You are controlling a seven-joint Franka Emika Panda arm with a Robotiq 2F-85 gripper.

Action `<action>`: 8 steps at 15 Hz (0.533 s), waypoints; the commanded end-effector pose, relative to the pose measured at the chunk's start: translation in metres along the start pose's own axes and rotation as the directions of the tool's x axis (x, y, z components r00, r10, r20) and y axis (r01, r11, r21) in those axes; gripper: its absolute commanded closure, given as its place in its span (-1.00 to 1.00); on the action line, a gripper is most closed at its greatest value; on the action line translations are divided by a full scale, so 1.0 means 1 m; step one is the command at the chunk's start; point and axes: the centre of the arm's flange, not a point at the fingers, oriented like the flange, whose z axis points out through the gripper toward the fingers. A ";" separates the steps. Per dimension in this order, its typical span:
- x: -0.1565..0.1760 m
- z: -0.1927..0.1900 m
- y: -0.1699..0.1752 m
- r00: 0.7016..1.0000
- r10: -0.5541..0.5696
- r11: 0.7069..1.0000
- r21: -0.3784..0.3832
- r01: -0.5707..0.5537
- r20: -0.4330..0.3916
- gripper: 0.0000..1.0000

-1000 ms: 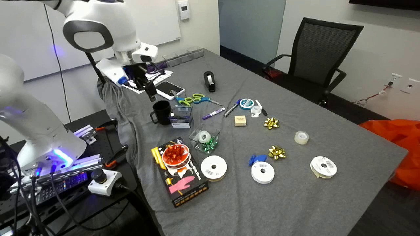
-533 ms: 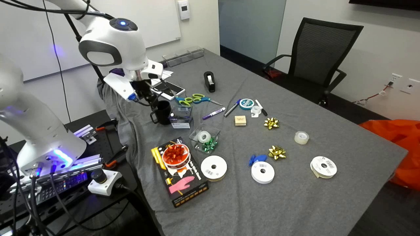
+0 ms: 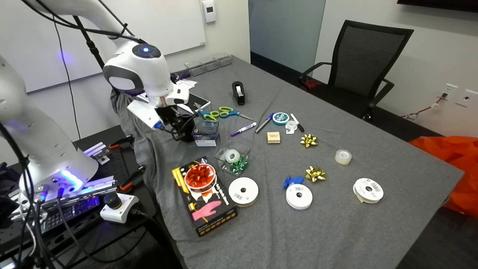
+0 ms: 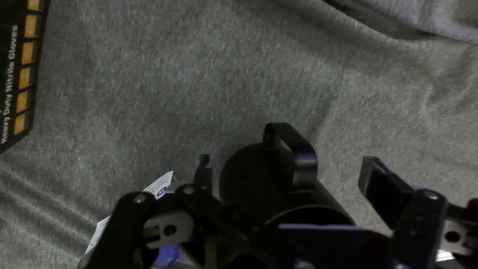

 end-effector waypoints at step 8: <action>-0.008 0.053 -0.014 0.998 -0.059 0.994 -0.093 0.057 -0.015 -1.00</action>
